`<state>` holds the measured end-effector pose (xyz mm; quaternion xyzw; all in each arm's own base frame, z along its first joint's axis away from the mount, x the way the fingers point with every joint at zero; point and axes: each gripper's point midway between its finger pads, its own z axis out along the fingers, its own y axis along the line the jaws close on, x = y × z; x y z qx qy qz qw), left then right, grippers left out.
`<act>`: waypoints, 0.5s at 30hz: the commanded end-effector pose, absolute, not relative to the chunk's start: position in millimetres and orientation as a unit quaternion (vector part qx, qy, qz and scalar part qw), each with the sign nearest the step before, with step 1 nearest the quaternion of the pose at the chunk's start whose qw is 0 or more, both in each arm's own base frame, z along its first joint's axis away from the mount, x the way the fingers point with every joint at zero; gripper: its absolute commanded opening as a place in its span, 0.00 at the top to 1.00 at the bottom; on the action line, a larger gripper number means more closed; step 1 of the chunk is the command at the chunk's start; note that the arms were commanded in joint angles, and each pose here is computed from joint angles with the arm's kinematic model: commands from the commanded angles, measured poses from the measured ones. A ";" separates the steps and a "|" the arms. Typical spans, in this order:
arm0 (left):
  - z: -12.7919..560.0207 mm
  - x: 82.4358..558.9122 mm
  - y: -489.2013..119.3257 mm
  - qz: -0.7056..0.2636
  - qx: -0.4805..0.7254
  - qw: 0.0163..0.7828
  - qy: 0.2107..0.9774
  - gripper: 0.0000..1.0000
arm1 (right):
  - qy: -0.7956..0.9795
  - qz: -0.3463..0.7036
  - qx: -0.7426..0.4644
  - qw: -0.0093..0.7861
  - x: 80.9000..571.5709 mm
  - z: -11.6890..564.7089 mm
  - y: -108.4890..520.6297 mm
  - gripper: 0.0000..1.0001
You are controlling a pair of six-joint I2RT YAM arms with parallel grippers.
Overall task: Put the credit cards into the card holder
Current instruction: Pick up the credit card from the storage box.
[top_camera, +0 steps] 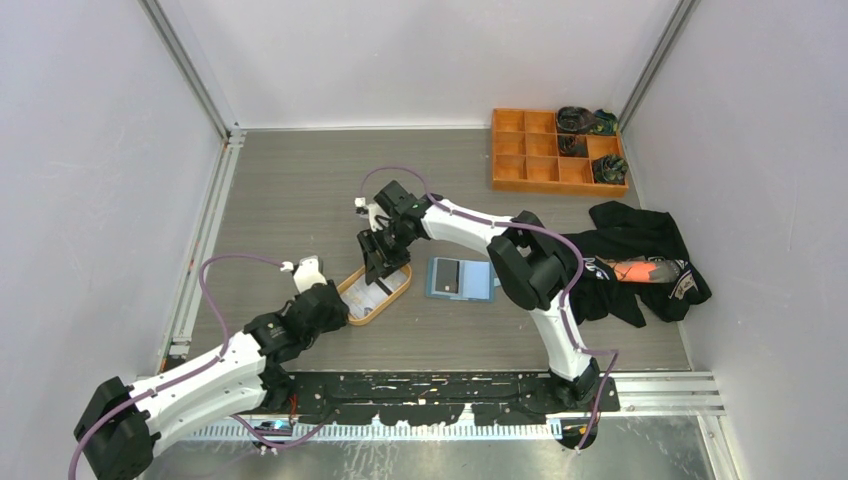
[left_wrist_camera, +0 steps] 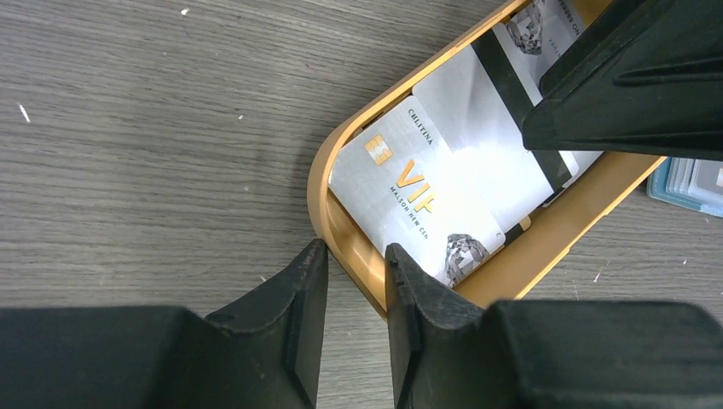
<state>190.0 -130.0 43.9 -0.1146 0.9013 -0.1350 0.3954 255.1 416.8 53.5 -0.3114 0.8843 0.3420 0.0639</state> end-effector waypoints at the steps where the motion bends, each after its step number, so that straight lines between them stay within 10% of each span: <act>1: 70.3 204.9 -157.7 -0.211 -0.134 0.420 0.873 0.70 | 0.852 0.423 -0.308 0.029 228.5 80.7 443.3 0.46; 15: 70.6 204.5 -152.5 -0.204 -0.141 0.424 0.871 0.74 | 0.834 0.452 -0.313 0.043 224.0 113.6 445.9 0.57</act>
